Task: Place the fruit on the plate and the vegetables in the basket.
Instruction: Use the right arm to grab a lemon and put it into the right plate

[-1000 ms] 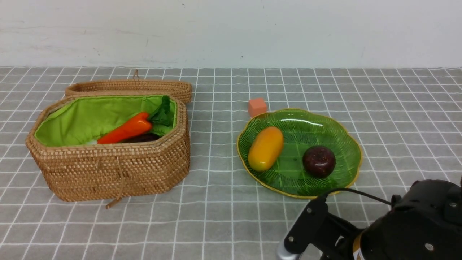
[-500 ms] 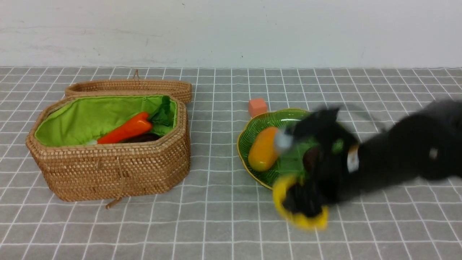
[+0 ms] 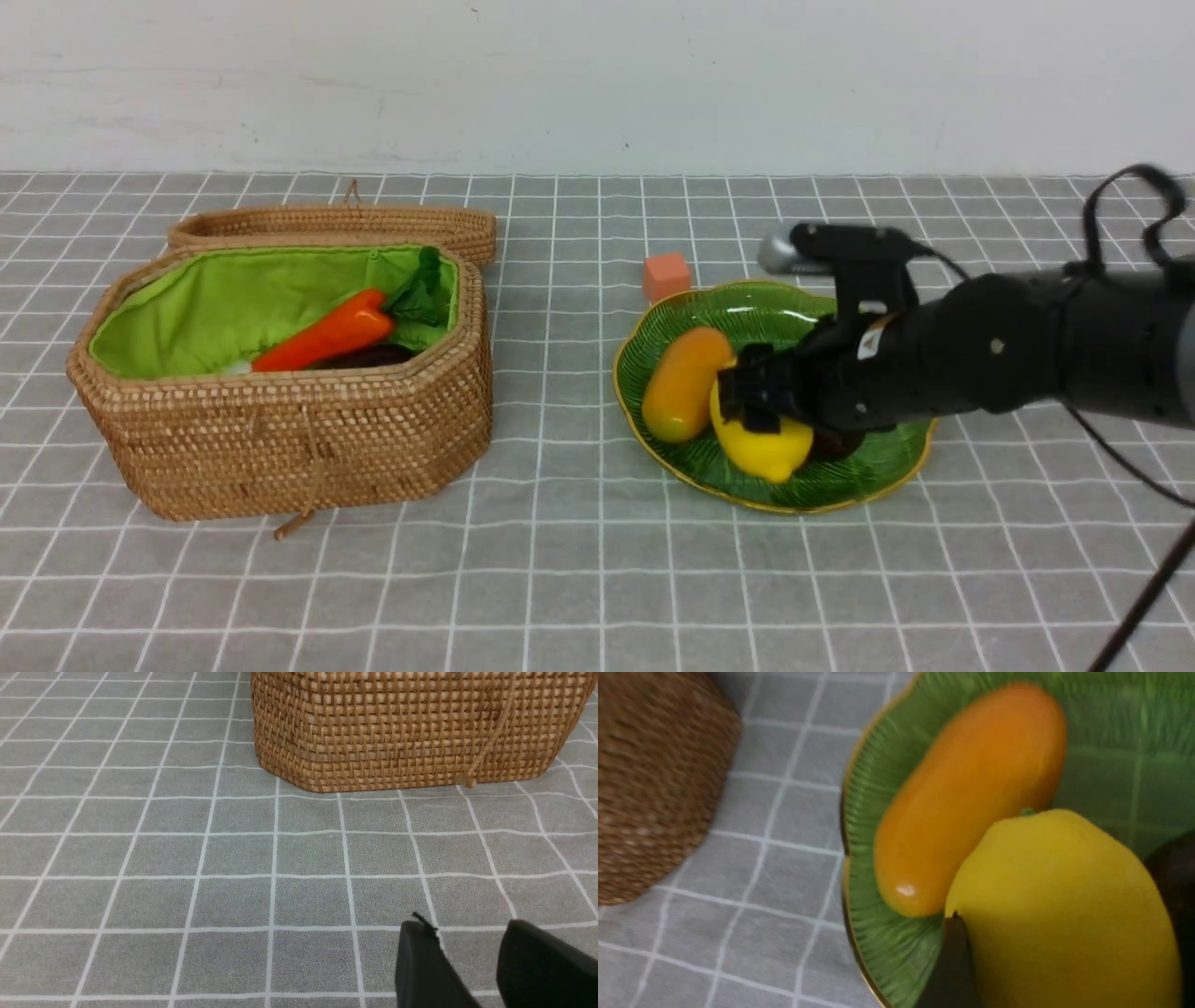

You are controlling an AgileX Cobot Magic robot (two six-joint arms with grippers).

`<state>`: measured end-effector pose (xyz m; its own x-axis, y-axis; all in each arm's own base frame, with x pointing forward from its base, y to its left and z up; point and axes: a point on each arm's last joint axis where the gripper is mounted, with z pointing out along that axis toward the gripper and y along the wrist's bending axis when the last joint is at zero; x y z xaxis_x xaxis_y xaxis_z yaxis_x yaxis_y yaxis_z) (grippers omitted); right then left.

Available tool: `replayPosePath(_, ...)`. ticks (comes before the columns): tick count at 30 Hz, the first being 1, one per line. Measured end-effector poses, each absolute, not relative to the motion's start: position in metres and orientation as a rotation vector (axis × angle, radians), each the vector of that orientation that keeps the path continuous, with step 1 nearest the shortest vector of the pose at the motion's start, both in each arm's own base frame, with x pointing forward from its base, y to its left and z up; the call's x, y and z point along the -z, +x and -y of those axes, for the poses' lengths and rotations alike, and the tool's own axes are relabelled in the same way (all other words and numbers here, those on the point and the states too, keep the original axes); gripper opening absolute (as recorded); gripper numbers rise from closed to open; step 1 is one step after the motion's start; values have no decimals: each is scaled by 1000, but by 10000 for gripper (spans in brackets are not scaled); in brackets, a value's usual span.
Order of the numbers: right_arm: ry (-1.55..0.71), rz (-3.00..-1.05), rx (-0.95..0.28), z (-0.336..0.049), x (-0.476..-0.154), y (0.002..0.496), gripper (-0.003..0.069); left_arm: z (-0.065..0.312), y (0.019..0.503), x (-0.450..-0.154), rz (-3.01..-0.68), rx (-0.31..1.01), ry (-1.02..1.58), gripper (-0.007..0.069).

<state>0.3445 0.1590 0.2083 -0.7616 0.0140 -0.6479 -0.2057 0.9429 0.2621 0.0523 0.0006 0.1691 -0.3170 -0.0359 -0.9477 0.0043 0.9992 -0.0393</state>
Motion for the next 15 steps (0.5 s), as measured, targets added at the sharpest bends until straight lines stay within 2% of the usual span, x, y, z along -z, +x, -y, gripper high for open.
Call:
replayPosePath(1, -130, -2416, -418, -159, -206, 345, 616, -1, 52, -169, -1893, 40, -23, 239)
replayPosePath(3, -128, -2421, -419, -159, -206, 344, 661, -1, 52, -169, -1893, 40, -23, 239)
replayPosePath(7, -141, -2450, -417, -158, -209, 340, 674, -1, 52, -169, -1893, 40, -23, 239)
replayPosePath(10, -166, -2472, -412, -156, -218, 334, 634, -1, 52, -169, -1893, 40, -23, 239)
replayPosePath(15, -201, -2501, -416, -150, -243, 317, 503, -1, 52, -169, -1893, 40, -23, 239)
